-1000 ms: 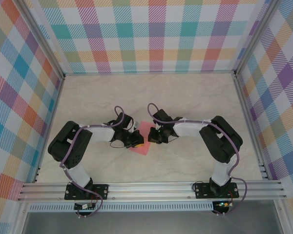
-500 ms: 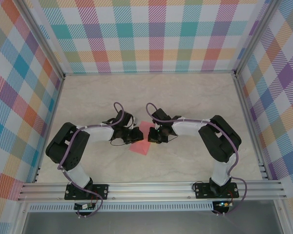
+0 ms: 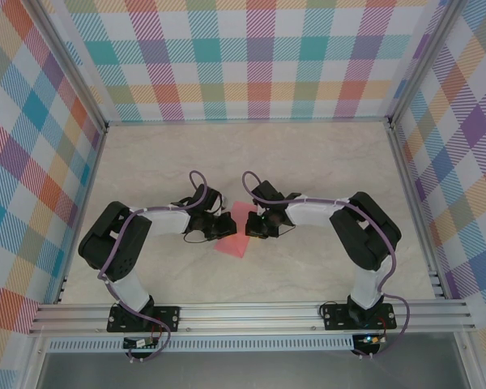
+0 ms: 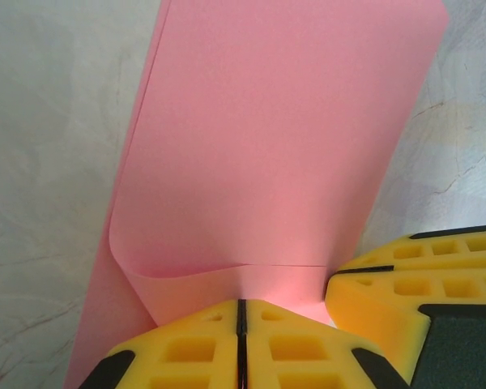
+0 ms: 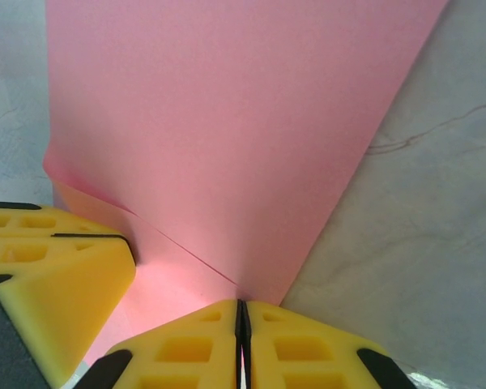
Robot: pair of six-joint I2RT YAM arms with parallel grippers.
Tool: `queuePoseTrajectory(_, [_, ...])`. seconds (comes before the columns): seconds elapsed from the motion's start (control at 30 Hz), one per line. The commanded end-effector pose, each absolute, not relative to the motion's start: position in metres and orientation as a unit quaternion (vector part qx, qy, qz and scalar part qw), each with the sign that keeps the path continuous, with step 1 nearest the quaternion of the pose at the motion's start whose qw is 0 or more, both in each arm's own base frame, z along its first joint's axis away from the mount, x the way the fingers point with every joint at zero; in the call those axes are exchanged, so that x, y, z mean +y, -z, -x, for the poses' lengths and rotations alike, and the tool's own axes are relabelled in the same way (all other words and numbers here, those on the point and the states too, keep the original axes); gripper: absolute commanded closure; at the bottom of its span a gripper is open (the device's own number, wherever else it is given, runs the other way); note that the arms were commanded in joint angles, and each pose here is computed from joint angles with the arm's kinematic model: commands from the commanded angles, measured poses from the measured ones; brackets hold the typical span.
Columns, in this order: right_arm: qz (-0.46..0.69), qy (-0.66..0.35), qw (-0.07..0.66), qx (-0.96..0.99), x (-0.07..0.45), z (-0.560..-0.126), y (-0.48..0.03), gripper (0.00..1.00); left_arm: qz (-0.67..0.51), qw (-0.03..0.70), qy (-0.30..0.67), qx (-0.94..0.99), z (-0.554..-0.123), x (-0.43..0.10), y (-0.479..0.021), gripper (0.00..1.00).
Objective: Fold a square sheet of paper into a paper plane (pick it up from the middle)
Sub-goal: Fold the triangle a second time at the center of the table.
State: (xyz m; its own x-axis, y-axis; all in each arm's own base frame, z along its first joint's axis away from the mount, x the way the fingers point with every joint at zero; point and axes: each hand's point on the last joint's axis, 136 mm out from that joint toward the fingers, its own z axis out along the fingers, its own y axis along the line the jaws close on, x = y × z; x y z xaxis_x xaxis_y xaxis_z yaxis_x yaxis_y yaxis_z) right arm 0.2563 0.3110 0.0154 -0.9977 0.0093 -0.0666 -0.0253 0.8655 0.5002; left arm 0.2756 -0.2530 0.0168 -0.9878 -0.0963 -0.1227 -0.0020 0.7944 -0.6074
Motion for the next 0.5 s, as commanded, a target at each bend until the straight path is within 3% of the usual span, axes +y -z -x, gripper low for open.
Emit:
queuePoseTrajectory(0.0, [0.013, -0.246, 0.047, 0.968, 0.299, -0.253, -0.018, 0.89, 0.035, 0.037, 0.252, 0.966, -0.253, -0.229, 0.021, 0.91])
queuePoseTrajectory(0.2, [0.046, -0.318, 0.075, 0.944, 0.315, -0.247, -0.054, 0.89, 0.040, 0.026, 0.245, 0.968, -0.246, -0.225, 0.029, 0.92])
queuePoseTrajectory(0.47, [0.076, -0.334, 0.068, 0.937, 0.331, -0.210, -0.061, 0.89, 0.047, 0.013, 0.241, 0.969, -0.242, -0.223, 0.036, 0.92])
